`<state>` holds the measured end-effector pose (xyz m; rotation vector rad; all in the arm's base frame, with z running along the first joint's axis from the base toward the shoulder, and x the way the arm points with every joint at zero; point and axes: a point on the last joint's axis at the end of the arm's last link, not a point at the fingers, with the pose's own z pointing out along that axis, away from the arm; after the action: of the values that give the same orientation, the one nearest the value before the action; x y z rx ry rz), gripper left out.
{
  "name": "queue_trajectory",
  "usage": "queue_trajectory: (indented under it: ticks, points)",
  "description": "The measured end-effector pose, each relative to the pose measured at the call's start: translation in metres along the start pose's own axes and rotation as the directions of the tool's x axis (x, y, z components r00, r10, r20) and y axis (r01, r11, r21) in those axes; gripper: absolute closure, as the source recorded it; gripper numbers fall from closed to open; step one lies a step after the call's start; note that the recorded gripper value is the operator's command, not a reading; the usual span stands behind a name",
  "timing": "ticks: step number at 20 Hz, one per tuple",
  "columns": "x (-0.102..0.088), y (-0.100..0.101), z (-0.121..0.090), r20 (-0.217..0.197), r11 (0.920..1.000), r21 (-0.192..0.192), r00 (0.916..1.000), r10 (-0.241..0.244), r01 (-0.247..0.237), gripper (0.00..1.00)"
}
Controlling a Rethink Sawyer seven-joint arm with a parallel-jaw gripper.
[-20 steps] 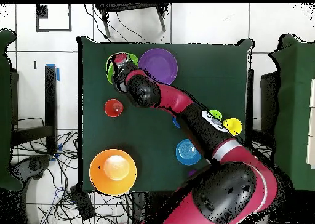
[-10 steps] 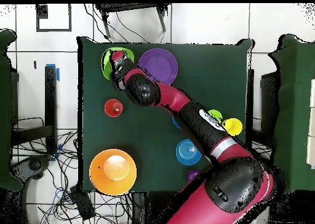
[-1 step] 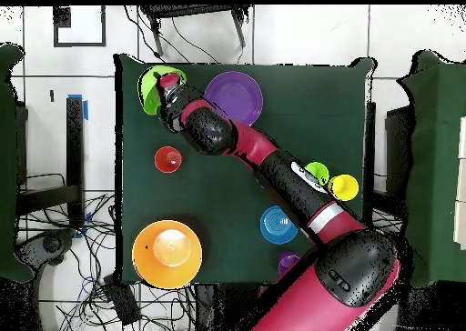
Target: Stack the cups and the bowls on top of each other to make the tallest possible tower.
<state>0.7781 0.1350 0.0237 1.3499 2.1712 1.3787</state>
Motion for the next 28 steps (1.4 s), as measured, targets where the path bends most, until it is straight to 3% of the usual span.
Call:
queue_trajectory:
  ticks: [6, 12, 19, 28]
  points:
    - [0.011, 0.004, 0.003, -0.045, 1.0000, -0.003, 0.9990, 0.006, -0.006, 1.00]
    - [0.010, 0.006, 0.003, -0.049, 0.9993, -0.038, 0.9988, -0.004, 0.002, 1.00]
    - [-0.010, -0.001, -0.003, -0.040, 0.9964, -0.085, 0.9992, 0.000, -0.004, 1.00]
    - [-0.042, -0.018, -0.019, -0.080, 0.9945, -0.103, 0.9965, -0.025, 0.016, 1.00]
